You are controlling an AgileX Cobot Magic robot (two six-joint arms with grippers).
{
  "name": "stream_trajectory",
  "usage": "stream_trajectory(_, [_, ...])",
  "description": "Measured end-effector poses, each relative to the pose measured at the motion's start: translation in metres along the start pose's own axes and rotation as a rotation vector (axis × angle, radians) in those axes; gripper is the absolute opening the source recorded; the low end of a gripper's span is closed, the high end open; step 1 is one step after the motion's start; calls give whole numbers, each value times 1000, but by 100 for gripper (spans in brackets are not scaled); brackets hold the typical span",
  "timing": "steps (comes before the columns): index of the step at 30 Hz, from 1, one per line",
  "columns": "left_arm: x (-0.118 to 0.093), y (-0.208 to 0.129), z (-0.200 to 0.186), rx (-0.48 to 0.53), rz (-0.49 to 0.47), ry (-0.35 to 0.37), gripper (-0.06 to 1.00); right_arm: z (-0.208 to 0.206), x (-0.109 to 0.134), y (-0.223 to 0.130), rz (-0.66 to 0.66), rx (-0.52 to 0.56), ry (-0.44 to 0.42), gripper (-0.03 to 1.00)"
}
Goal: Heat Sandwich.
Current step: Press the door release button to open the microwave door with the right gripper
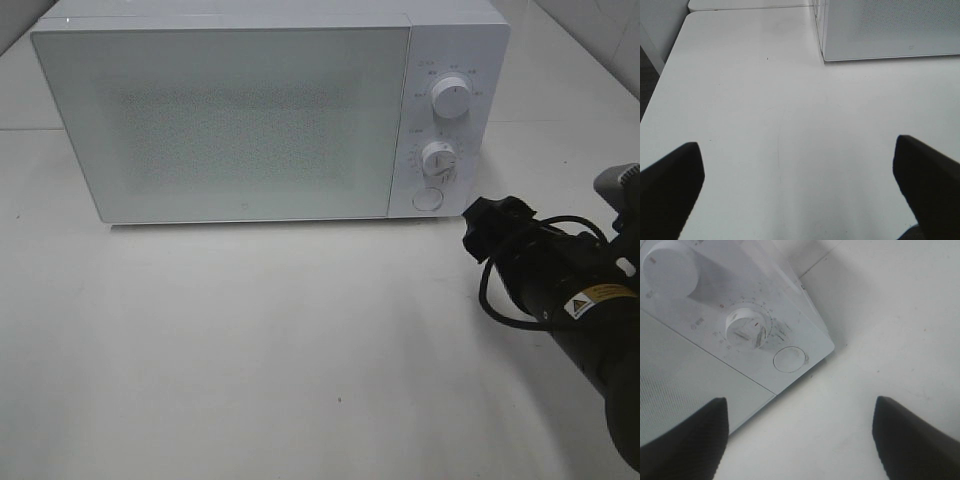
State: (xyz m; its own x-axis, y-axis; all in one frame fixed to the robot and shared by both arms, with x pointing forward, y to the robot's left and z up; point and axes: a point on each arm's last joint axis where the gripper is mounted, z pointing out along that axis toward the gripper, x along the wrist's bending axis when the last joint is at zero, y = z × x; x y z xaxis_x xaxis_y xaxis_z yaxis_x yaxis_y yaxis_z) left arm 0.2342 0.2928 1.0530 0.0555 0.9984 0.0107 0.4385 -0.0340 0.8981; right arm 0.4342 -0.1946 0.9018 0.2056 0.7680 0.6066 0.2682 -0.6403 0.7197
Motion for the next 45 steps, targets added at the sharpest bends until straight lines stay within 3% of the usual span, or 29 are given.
stream_trajectory(1, [0, 0, 0, 0, 0, 0, 97, 0, 0, 0, 127, 2, -1, 77])
stream_trajectory(3, [0, 0, 0, 0, 0, 0, 97, 0, 0, 0, 178, 3, -2, 77])
stream_trajectory(6, [0, 0, 0, 0, 0, 0, 97, 0, -1, -2, 408, 18, -14, 77])
stream_trajectory(8, [0, 0, 0, 0, 0, 0, 97, 0, -1, -2, 450, 22, -19, 77])
stream_trajectory(11, [0, 0, 0, 0, 0, 0, 97, 0, -3, -5, 631, 42, -46, 74])
stream_trajectory(13, [0, 0, 0, 0, 0, 0, 97, 0, -3, -5, 660, 45, -50, 72])
stream_trajectory(16, [0, 0, 0, 0, 0, 0, 97, 0, -4, -7, 752, 53, -66, 62])
stream_trajectory(19, [0, 0, 0, 0, 0, 0, 97, 0, -4, -8, 765, 64, -80, 52])
stream_trajectory(21, [0, 0, 0, 0, 0, 0, 97, -1, -5, -10, 774, 81, -92, 36])
stream_trajectory(24, [0, 0, 0, 0, 0, 0, 97, -1, -5, -10, 774, 90, -93, 23])
stream_trajectory(25, [0, 0, 0, 0, 0, 0, 97, -1, -4, -11, 772, 99, -86, 11])
stream_trajectory(27, [0, 0, 0, 0, 0, 0, 97, -1, -3, -12, 777, 107, -80, 3])
stream_trajectory(45, [0, 0, 0, 0, 0, 0, 97, 3, -1, -16, 764, 127, -77, 1])
